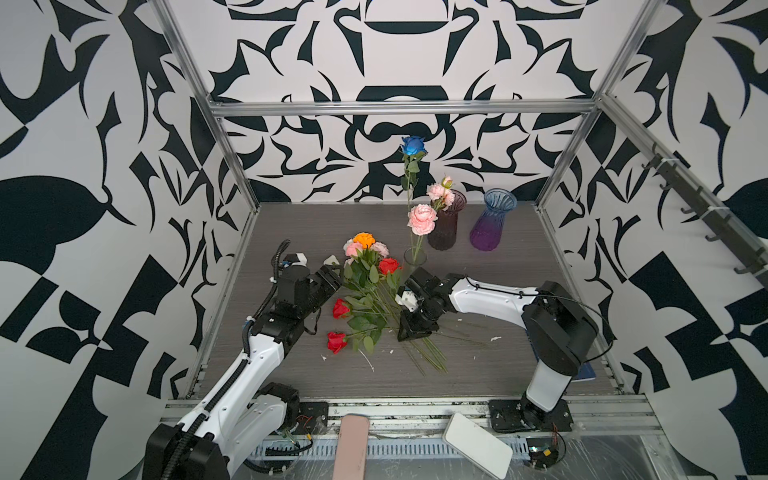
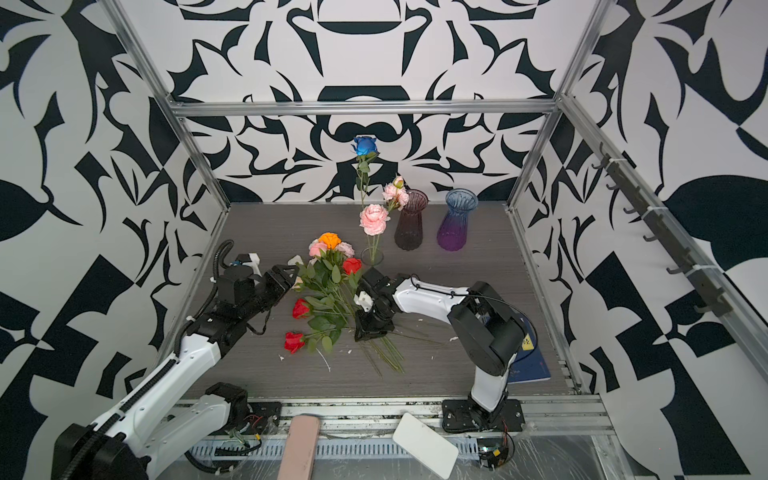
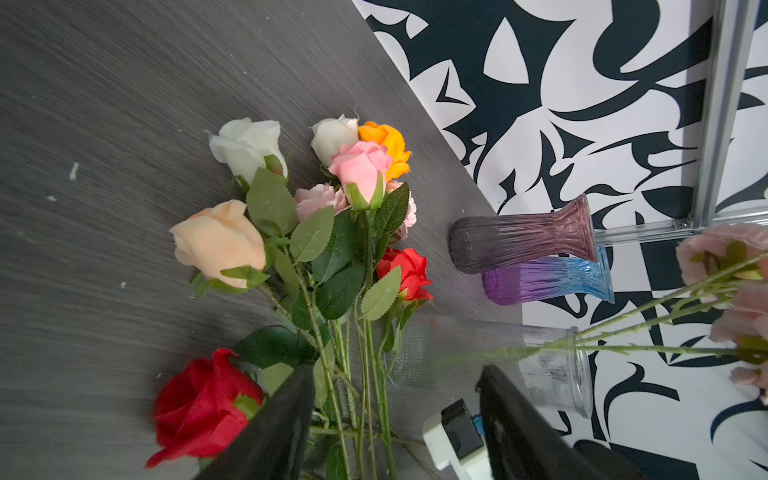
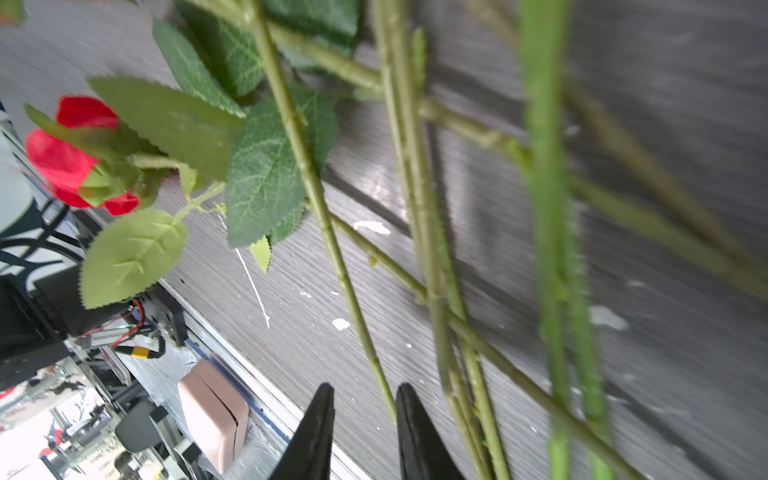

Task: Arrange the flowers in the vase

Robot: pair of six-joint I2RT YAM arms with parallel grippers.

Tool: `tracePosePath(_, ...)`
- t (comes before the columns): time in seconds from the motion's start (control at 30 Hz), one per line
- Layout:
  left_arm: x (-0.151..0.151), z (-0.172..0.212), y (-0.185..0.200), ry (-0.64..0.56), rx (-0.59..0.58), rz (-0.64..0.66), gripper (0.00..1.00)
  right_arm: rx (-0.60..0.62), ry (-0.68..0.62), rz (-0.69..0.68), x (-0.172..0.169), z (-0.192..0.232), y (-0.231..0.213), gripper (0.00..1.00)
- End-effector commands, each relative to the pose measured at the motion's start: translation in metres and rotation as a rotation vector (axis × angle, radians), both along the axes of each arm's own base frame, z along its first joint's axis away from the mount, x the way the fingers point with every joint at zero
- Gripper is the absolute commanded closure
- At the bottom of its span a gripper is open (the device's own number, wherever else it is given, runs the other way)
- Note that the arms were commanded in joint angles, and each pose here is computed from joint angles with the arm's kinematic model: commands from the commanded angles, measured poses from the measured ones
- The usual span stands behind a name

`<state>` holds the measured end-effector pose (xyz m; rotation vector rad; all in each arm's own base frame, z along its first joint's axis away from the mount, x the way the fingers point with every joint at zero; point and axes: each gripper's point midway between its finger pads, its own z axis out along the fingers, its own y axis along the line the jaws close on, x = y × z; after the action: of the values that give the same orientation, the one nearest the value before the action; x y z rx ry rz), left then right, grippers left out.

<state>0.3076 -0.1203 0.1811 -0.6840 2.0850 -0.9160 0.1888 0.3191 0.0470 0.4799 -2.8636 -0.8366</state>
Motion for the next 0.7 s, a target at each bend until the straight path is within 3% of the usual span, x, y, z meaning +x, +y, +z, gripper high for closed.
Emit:
tracePosePath(0.0, 0.002, -0.006, 0.004, 0.089, -0.033, 0.062, 0.32, -0.003, -0.004, 0.03, 0.0, 0.004, 0.005, 0.69)
tracePosePath(0.17, 0.007, 0.0, -0.003, 0.102, -0.057, 0.043, 0.14, -0.037, 0.01, 0.052, -0.003, -0.008, 0.005, 0.69)
tracePosePath(0.3, 0.007, 0.002, 0.007, 0.107, -0.08, 0.121, 0.01, -0.048, 0.013, 0.074, -0.007, -0.012, 0.007, 0.7)
tracePosePath(0.47, 0.007, 0.011, 0.004, 0.012, -0.16, 0.096, 0.01, -0.04, -0.004, 0.09, -0.006, -0.007, 0.01, 0.86)
tracePosePath(0.67, 0.009, 0.017, -0.001, 0.075, -0.13, 0.07, 0.0, 0.01, -0.072, 0.112, 0.005, 0.022, 0.02, 1.0)
